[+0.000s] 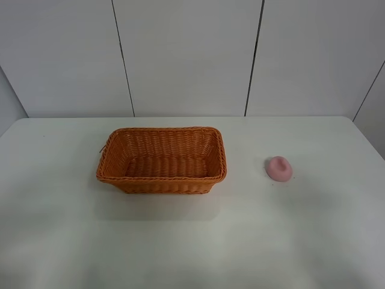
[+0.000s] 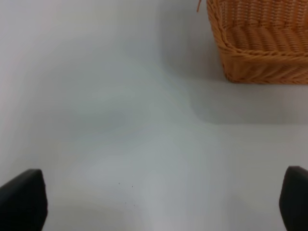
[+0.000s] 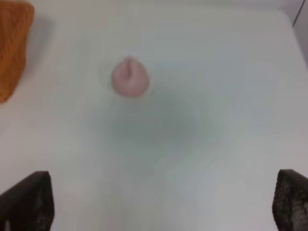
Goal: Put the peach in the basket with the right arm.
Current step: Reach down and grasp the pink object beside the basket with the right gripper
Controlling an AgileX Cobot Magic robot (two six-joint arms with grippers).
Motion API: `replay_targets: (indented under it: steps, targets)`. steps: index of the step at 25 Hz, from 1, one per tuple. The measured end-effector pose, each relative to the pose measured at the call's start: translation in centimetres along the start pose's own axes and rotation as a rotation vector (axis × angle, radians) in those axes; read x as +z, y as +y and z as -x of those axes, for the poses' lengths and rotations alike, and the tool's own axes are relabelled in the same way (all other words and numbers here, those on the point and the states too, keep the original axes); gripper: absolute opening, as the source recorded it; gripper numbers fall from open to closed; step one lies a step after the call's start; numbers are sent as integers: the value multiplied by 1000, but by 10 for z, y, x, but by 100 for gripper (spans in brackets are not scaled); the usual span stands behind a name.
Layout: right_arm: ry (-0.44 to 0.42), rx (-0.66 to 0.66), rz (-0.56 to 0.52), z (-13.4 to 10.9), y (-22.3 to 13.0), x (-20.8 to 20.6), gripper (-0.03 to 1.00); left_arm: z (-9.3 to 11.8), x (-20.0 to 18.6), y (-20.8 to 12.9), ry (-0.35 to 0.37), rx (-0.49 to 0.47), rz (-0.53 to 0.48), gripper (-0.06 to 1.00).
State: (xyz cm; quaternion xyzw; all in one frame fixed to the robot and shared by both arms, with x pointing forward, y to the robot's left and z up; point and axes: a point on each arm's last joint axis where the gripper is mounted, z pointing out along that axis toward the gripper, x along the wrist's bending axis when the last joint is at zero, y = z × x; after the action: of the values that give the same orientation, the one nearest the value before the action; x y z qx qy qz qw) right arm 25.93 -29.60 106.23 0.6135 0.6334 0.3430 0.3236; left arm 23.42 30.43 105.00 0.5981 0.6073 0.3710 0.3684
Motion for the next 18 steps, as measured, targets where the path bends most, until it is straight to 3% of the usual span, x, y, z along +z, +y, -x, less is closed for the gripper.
replay_targets:
  steps: [4,9,13,18]
  targets:
    - [0,14,-264,1,50,40,70,0,0,0,0,0,0,99]
    - [0,20,-503,3,98,108,70,0,0,0,0,0,0,99]
    - [0,23,-635,5,124,172,70,0,0,0,0,0,0,99]
    - [1,27,-709,7,149,252,70,0,0,0,0,0,0,99]
